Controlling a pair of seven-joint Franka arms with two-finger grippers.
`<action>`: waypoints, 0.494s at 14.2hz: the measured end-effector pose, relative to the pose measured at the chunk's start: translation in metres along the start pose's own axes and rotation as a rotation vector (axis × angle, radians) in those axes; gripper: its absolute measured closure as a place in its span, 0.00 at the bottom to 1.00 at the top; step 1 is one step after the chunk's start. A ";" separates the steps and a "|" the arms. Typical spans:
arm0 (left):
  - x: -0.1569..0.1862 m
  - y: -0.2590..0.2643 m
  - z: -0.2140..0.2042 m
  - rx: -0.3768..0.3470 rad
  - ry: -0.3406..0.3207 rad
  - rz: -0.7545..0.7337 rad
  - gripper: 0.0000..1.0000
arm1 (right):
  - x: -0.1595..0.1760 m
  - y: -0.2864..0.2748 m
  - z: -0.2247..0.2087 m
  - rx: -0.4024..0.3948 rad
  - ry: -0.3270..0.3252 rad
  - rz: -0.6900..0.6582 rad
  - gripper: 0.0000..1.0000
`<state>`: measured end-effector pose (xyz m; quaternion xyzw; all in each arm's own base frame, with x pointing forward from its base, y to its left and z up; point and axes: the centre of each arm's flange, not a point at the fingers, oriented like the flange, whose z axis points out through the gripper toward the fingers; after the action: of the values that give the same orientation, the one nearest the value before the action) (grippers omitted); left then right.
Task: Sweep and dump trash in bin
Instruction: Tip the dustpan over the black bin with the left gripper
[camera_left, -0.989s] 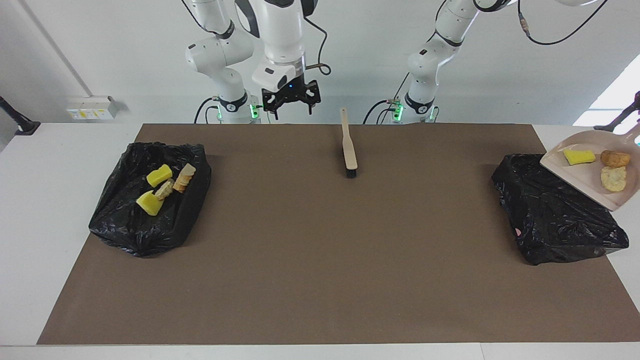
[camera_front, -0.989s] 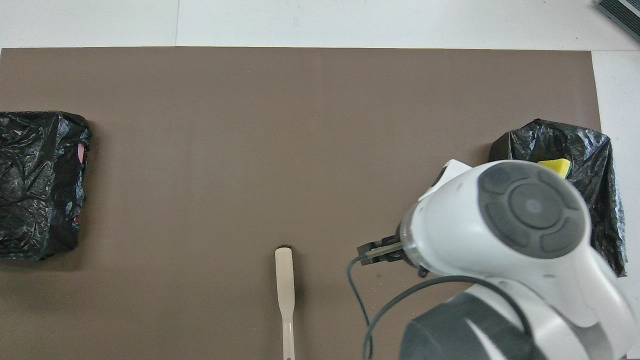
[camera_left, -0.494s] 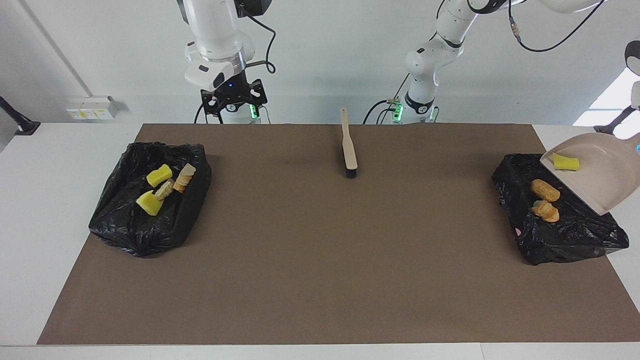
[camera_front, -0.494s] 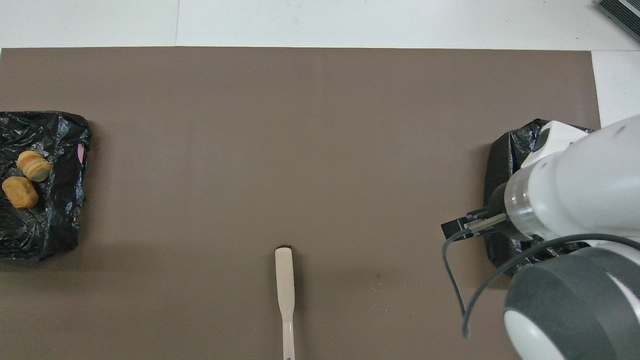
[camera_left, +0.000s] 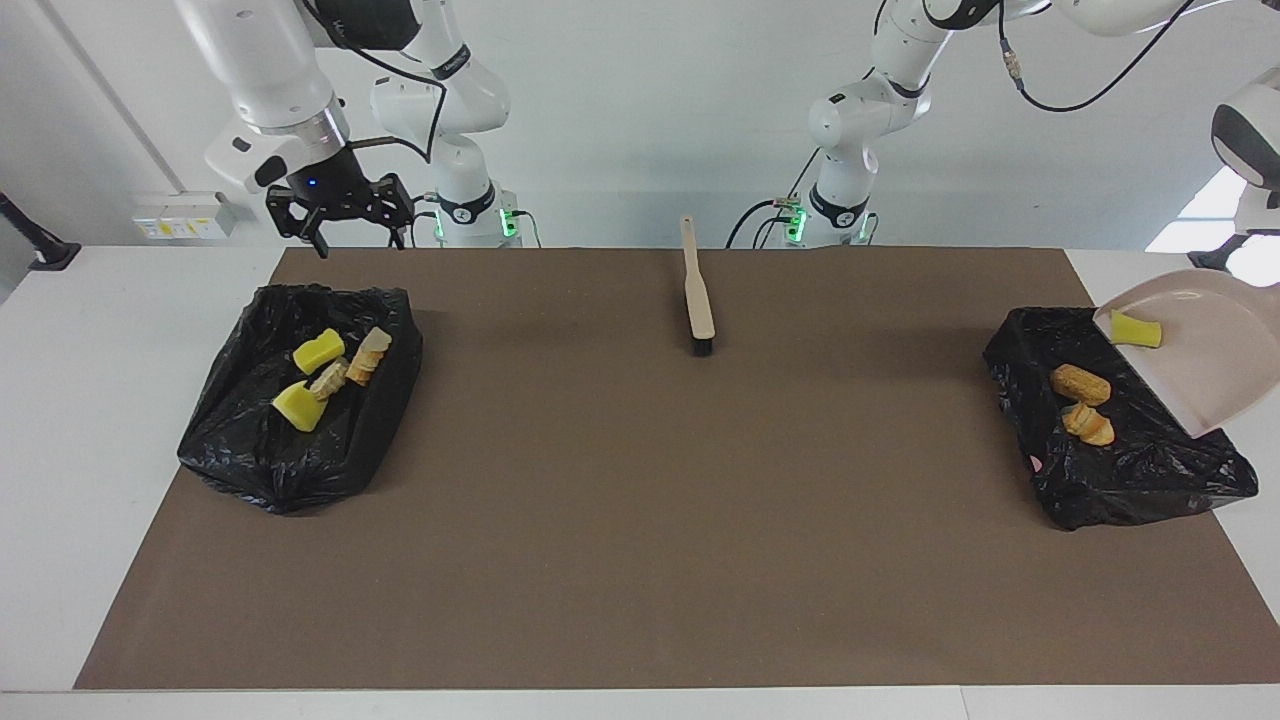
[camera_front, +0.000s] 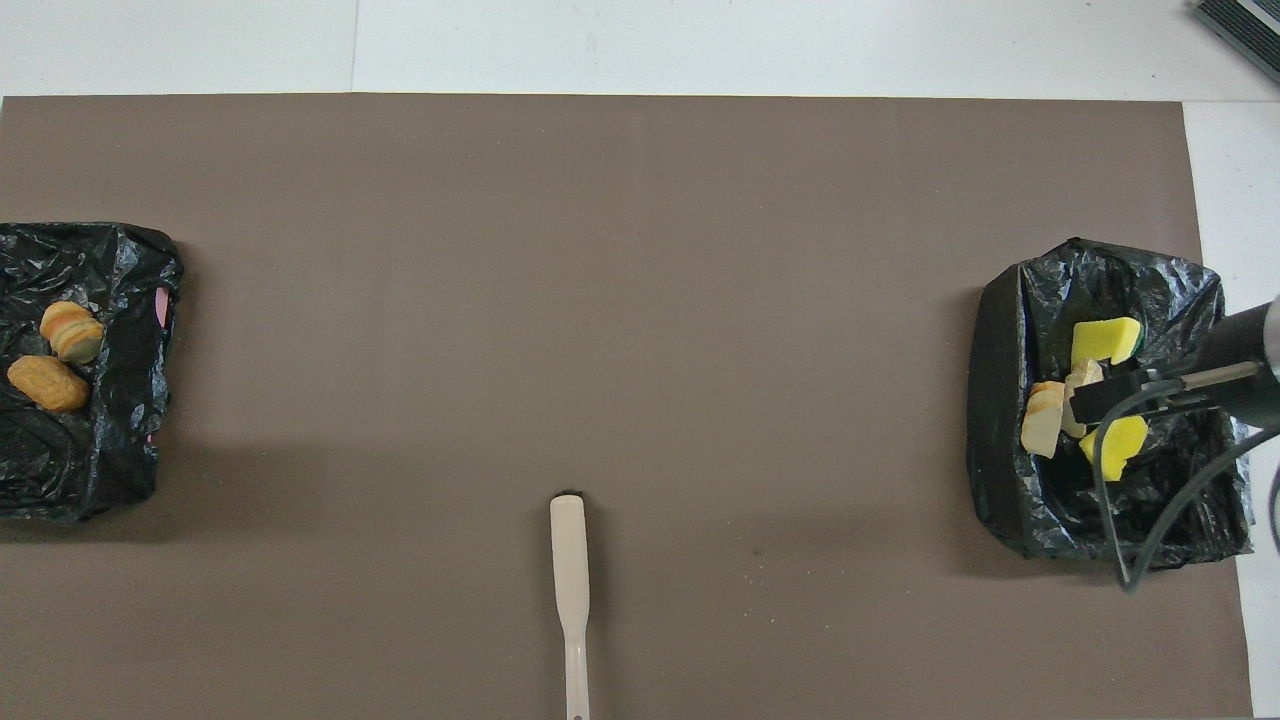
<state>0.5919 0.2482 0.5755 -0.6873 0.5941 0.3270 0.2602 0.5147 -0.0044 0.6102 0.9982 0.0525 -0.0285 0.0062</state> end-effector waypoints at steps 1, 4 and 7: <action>0.009 -0.005 -0.008 0.013 -0.032 0.006 0.68 | 0.001 0.012 0.000 -0.001 0.014 0.022 0.00; 0.013 -0.010 -0.013 0.025 -0.120 0.018 0.68 | 0.004 0.042 -0.002 -0.005 0.063 0.078 0.00; 0.005 -0.010 -0.013 0.026 -0.169 0.019 0.68 | 0.004 0.047 -0.007 -0.001 0.076 0.141 0.00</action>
<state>0.6042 0.2372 0.5796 -0.6484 0.5806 0.3784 0.3151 0.5236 -0.0505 0.6176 0.9998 -0.0178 0.0101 0.0065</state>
